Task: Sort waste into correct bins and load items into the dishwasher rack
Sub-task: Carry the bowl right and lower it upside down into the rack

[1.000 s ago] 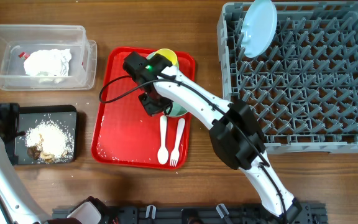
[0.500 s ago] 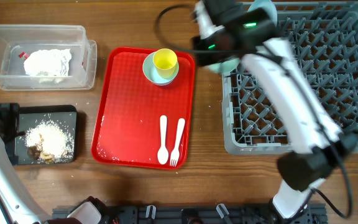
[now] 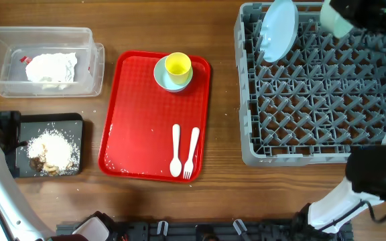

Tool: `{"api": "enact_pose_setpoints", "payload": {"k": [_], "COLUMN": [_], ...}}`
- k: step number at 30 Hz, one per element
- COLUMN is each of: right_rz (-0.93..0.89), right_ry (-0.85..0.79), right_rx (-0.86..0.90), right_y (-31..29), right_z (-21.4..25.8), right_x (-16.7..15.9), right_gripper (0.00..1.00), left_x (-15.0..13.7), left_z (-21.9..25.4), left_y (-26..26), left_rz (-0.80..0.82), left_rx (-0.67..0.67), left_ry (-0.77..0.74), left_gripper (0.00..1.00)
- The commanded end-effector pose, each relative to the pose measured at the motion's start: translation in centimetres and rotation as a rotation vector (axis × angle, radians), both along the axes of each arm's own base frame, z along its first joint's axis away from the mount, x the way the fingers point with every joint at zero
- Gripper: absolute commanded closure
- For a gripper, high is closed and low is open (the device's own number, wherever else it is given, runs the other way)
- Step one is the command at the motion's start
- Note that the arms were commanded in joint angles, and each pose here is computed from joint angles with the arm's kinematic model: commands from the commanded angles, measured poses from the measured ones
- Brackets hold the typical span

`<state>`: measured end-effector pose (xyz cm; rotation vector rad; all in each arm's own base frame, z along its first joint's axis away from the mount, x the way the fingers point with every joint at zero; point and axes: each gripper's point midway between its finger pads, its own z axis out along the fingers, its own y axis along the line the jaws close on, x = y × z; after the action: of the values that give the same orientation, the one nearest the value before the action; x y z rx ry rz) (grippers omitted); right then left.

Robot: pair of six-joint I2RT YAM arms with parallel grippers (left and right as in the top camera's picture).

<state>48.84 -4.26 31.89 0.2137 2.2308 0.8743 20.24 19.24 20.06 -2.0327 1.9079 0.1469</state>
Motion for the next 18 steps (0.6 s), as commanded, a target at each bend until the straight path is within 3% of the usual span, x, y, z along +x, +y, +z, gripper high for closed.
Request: {"api": "enact_pose_setpoints", "payload": {"k": [1, 6, 10, 16, 18], "right_rz": [0.165, 0.272, 0.258, 0.221, 0.138], "right_ry": [-0.023, -0.02, 0.039, 0.085, 0.179], "right_rx": [0.261, 0.457, 0.551, 0.567, 0.53], "right_y": [0.0, 0.0, -0.6, -1.2, -1.6], "right_z": [-2.1, -6.3, -9.4, -11.0, -13.1], "right_x": [1.2, 3.4, 5.1, 5.5, 5.5], "right_gripper": [0.96, 0.96, 0.96, 0.96, 0.96], "left_x": [-0.3, -0.3, -0.3, -0.3, -0.3], "left_z": [-0.2, -0.2, -0.2, -0.2, -0.2], "left_y": [0.3, 0.3, 0.3, 0.3, 0.3], "left_rz": [0.011, 0.011, 0.011, 0.011, 0.011], "left_rx": [0.004, 0.004, 0.004, 0.004, 0.004], "left_ry": [0.014, 0.014, 0.014, 0.014, 0.014], "left_gripper": [0.0, 0.0, 0.0, 0.0, 0.0]}}
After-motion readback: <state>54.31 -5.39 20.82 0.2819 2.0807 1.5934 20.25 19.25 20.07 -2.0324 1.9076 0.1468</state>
